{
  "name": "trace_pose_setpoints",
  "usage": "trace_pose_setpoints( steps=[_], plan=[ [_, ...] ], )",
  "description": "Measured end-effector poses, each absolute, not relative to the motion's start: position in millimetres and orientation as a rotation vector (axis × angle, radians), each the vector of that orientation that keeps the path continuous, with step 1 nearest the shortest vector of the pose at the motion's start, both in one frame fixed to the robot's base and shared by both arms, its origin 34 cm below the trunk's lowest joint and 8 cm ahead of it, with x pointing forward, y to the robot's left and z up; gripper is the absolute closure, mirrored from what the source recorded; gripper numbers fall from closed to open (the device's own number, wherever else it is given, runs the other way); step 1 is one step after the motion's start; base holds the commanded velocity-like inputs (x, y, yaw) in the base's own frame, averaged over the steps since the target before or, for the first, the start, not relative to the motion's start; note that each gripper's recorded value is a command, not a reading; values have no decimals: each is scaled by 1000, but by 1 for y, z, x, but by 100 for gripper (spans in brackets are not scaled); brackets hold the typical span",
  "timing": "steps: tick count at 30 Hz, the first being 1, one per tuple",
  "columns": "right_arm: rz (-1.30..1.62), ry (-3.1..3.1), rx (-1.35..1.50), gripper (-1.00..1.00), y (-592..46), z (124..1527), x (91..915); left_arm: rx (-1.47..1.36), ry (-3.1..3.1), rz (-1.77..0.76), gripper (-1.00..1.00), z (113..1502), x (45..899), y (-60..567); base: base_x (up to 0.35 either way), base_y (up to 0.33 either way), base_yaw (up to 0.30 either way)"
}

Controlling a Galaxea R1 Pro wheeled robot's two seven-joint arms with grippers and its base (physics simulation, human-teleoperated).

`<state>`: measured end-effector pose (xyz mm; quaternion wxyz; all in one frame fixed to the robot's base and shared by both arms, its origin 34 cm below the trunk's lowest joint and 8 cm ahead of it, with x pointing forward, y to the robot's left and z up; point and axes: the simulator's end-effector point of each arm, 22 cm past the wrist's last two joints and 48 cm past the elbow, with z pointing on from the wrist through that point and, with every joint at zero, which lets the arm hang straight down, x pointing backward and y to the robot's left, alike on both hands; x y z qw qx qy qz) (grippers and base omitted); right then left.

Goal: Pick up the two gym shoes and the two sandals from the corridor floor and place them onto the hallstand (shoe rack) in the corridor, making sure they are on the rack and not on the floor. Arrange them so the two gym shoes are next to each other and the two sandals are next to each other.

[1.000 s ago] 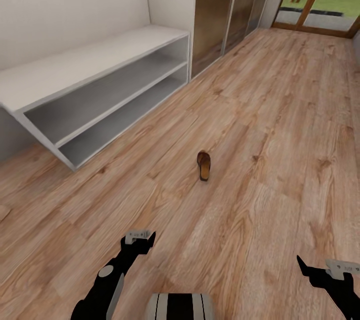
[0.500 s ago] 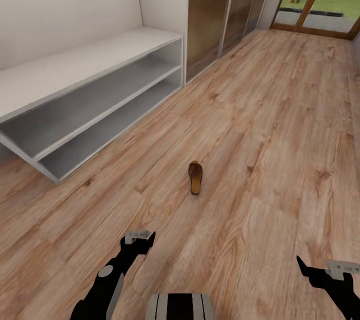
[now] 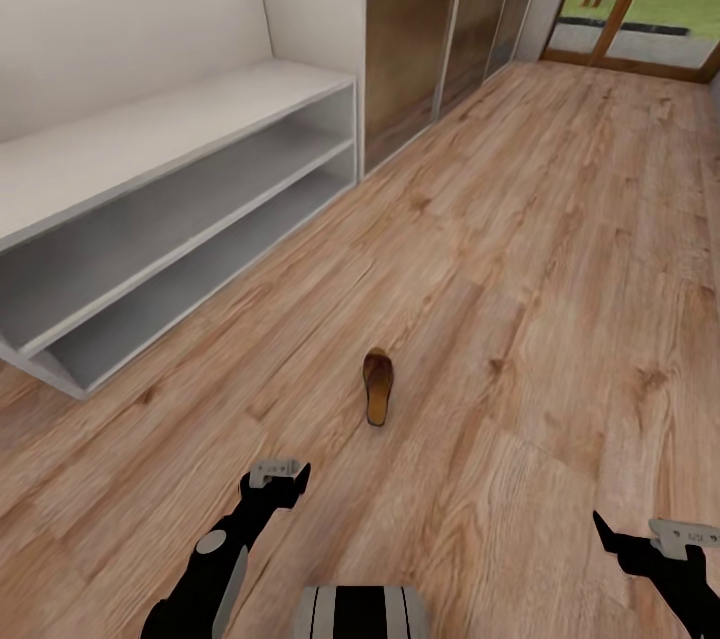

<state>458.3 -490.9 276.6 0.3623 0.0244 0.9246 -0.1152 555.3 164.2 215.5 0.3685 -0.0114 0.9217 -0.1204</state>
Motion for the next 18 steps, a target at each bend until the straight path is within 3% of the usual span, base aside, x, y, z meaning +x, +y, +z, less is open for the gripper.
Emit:
trace_pose_setpoints(
  steps=[10, 18],
  plan=[
    [-297, 2381, 59, -100, -491, 276, 458, -30, 2366, -310, -100, 216, 555, 164, 265, -191, 0],
    [-296, 2383, 61, -100, -490, 275, 458, -32, 2365, -307, -100, 216, 555, 165, 74, -64, 0]
  ],
)
